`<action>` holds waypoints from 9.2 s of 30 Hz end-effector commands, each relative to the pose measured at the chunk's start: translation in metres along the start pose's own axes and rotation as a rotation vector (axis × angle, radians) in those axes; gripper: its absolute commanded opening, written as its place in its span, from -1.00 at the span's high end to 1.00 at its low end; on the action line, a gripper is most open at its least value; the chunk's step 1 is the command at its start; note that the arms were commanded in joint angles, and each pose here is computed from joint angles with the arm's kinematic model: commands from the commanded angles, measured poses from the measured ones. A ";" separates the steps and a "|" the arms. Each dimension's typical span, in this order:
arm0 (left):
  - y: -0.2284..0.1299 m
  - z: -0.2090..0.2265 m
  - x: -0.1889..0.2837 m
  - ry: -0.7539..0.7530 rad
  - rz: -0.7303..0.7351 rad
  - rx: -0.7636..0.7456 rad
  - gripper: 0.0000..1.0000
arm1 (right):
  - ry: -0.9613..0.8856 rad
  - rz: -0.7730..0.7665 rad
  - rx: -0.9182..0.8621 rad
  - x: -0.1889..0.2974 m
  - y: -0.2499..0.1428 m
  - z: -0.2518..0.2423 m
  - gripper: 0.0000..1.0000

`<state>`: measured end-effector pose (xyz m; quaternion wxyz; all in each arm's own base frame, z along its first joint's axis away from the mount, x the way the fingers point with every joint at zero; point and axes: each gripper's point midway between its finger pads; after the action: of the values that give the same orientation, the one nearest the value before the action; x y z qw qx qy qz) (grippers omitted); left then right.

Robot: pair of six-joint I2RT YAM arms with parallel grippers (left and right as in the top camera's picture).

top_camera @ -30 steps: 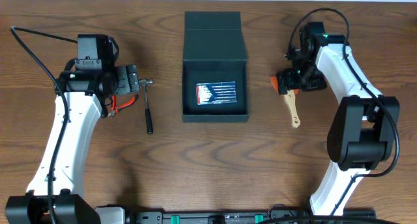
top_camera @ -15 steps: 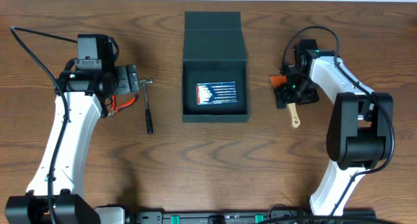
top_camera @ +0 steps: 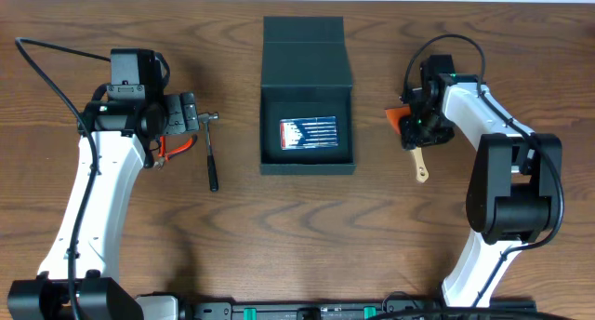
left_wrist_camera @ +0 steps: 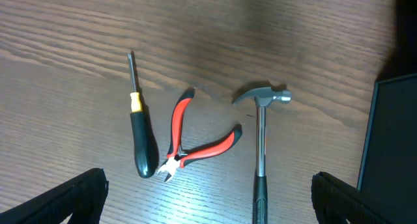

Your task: Pack container

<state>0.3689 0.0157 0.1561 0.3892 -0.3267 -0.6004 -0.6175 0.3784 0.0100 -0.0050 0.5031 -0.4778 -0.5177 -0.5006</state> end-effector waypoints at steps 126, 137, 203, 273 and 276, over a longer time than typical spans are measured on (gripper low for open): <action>-0.068 -0.044 -0.023 -0.117 0.320 0.102 -0.93 | 0.065 -0.476 -0.306 0.233 0.061 -0.073 -0.98; -0.082 -0.060 -0.098 -0.047 0.444 0.025 -0.82 | 0.063 -0.451 -0.360 0.230 0.053 -0.086 -0.98; -0.083 -0.059 -0.151 -0.020 0.417 -0.065 0.53 | 0.073 -0.310 -0.372 0.217 0.021 -0.078 -0.99; -0.004 -0.302 -0.064 -0.181 0.086 -1.485 0.88 | 0.075 -0.270 -0.375 0.215 0.013 -0.076 -0.98; 0.001 -0.304 -0.066 -0.203 0.065 -1.464 0.88 | 0.075 -0.271 -0.375 0.215 0.013 -0.076 -0.98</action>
<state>0.4163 -0.2818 0.0808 0.0273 -0.5742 -0.0353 -0.8175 0.3856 -0.0675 0.2047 0.3588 -0.4720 -0.4598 -0.6611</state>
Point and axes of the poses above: each gripper's point midway between its finger pads, its own x axis back along the fingers, its own z axis along the line the jaws close on, y = z × x, and after that the axes turned 7 degrees about -x, right-handed
